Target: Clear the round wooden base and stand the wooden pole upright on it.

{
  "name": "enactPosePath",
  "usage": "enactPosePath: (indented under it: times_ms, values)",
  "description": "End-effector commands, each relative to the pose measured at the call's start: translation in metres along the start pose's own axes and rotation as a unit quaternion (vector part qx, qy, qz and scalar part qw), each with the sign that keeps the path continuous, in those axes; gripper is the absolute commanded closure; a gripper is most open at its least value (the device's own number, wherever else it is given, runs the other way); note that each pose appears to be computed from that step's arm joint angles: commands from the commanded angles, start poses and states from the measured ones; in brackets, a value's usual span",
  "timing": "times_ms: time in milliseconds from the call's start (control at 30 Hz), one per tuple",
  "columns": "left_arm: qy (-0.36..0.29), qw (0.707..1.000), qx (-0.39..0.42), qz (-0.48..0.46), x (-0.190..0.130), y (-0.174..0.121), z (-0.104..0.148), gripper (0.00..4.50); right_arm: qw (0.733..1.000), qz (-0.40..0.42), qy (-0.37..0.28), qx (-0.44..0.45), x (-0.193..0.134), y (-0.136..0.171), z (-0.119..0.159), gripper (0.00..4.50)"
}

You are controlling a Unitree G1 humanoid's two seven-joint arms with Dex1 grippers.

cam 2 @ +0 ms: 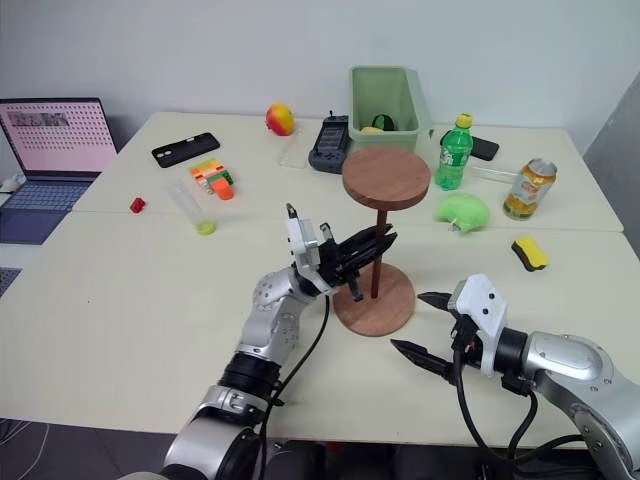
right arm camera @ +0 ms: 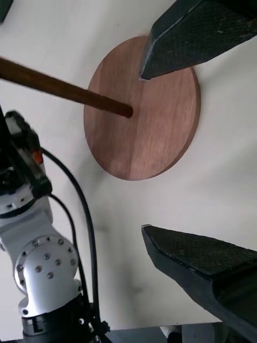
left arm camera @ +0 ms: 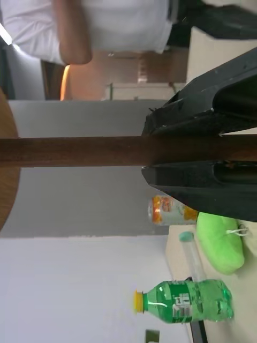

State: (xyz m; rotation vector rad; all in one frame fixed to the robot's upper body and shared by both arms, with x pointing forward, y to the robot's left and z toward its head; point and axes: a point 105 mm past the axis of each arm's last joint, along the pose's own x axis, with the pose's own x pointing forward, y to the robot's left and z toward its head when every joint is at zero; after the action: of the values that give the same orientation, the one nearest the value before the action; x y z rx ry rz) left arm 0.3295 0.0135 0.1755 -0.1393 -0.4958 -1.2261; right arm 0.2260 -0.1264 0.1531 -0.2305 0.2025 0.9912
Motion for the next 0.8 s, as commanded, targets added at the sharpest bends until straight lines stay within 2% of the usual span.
enactPosePath:
  times_ms: [33,567,800]
  values:
    - [0.083,0.996,-0.037,0.026,-0.019,0.006,-0.028,4.22,1.000,-0.004,-0.020,-0.006,-0.001,-0.001,0.011,0.00]
    - [0.191,0.980,-0.054,0.024,-0.052,-0.001,-0.062,4.22,1.000,-0.008,-0.022,-0.002,0.000,-0.001,0.013,0.00]
    - [0.238,0.967,-0.063,0.057,-0.077,0.011,-0.081,4.22,1.000,-0.014,-0.025,0.002,0.001,-0.002,0.013,0.00]
